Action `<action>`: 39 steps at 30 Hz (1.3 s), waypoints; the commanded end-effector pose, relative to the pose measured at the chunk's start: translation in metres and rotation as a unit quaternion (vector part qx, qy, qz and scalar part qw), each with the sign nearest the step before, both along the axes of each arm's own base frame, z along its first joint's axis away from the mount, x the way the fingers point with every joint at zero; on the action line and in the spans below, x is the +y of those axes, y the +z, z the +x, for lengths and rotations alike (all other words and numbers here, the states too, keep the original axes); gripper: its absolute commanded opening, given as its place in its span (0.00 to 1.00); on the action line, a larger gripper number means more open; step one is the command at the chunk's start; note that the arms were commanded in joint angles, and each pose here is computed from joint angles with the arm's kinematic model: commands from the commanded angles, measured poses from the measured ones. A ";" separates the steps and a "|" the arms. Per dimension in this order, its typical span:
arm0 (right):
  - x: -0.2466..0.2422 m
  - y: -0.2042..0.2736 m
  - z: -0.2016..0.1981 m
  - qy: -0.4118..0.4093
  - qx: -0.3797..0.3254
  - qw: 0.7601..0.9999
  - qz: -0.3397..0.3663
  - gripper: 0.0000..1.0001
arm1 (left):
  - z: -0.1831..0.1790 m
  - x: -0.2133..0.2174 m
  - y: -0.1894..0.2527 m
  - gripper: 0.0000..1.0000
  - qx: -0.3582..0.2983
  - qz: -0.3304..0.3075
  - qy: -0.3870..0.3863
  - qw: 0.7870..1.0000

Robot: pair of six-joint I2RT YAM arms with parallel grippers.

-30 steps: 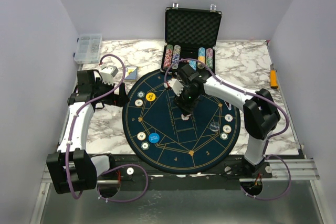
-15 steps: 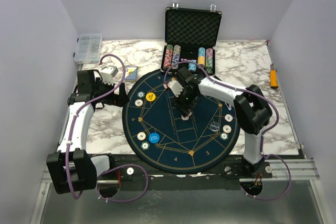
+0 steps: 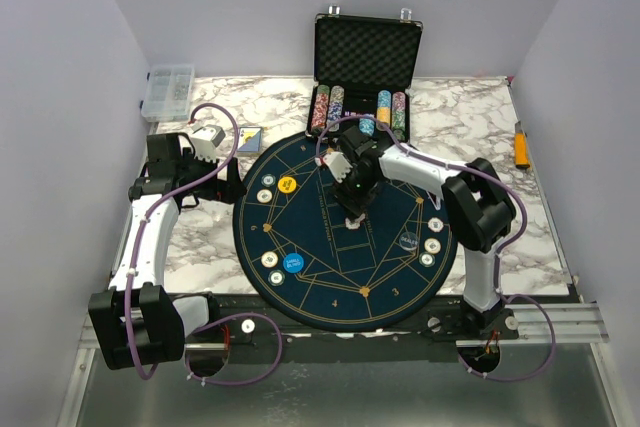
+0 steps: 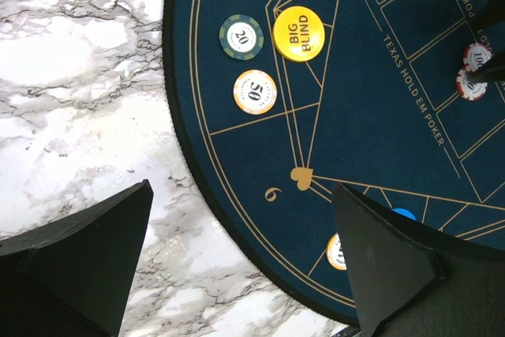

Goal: Distribute texas hold em gaming equipment

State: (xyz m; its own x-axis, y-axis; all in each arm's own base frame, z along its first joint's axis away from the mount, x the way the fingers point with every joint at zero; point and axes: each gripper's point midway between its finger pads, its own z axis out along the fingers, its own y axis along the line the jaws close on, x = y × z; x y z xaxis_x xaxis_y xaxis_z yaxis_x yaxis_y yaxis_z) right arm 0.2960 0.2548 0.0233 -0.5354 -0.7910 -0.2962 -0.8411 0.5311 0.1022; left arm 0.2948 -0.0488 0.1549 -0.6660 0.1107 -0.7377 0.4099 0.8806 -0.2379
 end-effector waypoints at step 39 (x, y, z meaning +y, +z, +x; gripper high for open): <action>-0.028 -0.014 0.006 0.005 -0.001 1.000 -0.020 0.69 | 0.003 0.001 0.011 0.99 -0.019 0.010 0.000 1.000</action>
